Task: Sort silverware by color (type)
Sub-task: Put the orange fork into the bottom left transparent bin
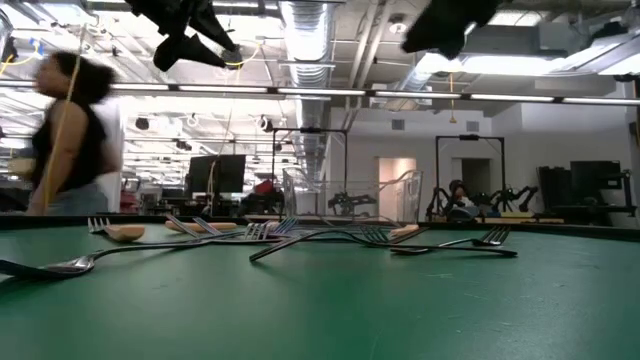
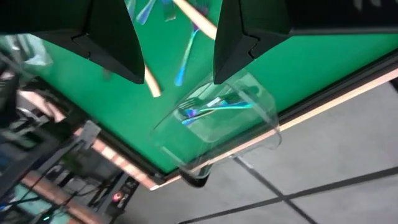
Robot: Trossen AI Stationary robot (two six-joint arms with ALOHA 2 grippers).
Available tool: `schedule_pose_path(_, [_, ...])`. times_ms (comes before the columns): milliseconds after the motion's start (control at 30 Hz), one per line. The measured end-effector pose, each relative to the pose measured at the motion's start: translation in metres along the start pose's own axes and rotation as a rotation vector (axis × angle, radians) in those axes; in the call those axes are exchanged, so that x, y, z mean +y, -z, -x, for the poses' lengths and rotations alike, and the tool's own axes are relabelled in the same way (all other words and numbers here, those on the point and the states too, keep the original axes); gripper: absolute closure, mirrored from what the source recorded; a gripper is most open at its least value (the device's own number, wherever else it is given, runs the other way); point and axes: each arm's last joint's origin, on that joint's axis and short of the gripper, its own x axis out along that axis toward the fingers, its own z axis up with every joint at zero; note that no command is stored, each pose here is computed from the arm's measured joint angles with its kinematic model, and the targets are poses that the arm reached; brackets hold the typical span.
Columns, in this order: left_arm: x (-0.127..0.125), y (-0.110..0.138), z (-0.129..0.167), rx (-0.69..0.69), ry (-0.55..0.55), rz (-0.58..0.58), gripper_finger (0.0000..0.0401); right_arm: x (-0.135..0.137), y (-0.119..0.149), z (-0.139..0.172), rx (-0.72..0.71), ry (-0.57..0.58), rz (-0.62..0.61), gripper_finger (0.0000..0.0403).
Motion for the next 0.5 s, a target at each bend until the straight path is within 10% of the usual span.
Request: schedule_pose_path(500, [-0.002,-0.008,0.049,-0.209,0.087,-0.081,0.0225,-0.043,-0.029,-0.014,-0.260,0.073,-0.060,0.0305])
